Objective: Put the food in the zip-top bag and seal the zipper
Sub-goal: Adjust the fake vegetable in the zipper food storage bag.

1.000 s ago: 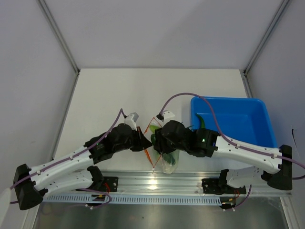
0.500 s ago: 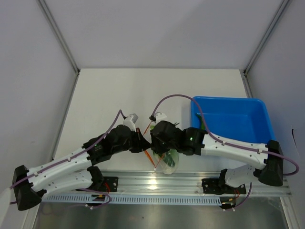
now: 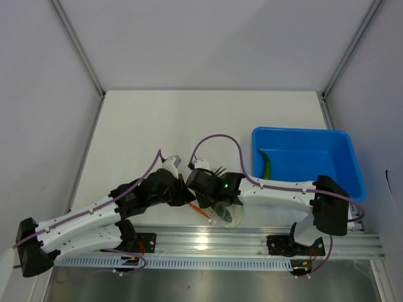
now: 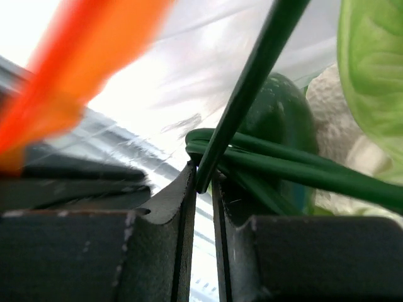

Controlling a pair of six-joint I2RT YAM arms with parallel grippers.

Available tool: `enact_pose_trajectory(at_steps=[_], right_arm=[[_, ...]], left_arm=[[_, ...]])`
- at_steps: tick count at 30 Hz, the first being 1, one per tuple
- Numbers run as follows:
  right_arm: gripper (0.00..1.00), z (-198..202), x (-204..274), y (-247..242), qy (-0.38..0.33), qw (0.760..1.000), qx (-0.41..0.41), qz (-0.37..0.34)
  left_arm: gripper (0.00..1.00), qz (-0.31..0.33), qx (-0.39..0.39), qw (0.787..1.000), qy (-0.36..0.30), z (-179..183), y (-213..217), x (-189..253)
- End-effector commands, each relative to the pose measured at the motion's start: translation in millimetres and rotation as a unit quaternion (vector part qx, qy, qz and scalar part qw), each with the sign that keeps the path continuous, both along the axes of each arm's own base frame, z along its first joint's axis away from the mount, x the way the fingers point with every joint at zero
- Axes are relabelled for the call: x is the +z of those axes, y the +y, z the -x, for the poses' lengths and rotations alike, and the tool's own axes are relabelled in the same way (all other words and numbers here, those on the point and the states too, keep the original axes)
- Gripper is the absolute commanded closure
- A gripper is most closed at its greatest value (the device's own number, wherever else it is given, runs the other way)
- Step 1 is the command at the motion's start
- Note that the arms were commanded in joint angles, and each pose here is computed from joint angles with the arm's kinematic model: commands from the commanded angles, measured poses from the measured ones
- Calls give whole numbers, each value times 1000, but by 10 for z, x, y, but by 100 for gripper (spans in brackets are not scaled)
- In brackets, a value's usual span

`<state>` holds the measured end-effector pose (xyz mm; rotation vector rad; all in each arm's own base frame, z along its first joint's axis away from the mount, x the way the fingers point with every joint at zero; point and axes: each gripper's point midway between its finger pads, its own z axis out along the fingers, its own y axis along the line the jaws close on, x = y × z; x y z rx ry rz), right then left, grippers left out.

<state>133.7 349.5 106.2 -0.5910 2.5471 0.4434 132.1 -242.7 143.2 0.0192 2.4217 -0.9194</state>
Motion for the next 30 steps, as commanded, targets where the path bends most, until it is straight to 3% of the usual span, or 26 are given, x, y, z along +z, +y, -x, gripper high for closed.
enact_pose_trajectory(at_steps=[1,5,6,8,15,30], right_arm=[[82,7,-534,-810,11,984,-33,175],[72,-9,-501,-815,9,985,-31,171],[61,-7,-413,-760,3,988,-25,153],[50,32,-245,-635,-3,992,-10,123],[18,107,555,-400,-32,999,8,17],[16,229,1704,-400,-87,986,17,-141]], left_arm=[[99,69,9,997,-39,-78,-94,428],[99,73,7,996,-41,-72,-99,458],[99,71,6,997,-42,-74,-102,456],[99,69,5,997,-39,-77,-116,444],[99,67,0,997,-42,-106,-176,458],[99,67,-5,997,-49,-141,-224,535]])
